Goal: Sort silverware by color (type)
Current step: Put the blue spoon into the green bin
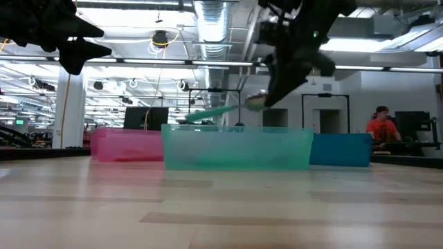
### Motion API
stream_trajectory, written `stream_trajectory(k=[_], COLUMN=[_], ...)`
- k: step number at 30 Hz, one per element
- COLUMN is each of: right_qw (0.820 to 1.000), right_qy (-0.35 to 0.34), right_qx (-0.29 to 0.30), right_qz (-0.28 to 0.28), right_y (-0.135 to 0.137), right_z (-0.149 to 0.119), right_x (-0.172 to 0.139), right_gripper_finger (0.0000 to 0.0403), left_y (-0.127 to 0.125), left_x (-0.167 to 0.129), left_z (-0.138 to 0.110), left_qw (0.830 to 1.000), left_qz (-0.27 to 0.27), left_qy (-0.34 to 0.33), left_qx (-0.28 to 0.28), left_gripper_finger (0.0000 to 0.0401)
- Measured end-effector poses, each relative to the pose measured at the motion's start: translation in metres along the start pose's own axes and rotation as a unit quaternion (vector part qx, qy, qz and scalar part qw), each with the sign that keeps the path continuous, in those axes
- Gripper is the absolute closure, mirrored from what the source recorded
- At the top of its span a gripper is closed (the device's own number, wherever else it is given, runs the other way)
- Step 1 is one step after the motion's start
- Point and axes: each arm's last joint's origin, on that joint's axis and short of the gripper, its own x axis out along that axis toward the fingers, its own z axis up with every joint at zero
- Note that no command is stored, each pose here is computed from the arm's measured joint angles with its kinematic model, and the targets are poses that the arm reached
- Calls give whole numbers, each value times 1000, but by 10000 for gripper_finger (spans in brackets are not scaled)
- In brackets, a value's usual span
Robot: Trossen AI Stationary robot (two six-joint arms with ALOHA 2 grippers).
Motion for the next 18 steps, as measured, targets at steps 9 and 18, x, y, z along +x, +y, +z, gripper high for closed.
stream_trajectory(k=[9, 18], right_qw=[998, 992], right_qy=[6, -6], right_qx=[29, 39], right_qz=[50, 121], right_y=[-17, -18], right_z=[-8, -11], right_x=[13, 13], right_gripper_finger=[377, 377], left_y=[0, 0], left_x=[0, 0], left_z=[0, 0], left_qw=[1000, 1000], left_qz=[-1, -1], left_qy=[1, 3], left_qx=[3, 4], left_gripper_finger=[187, 187])
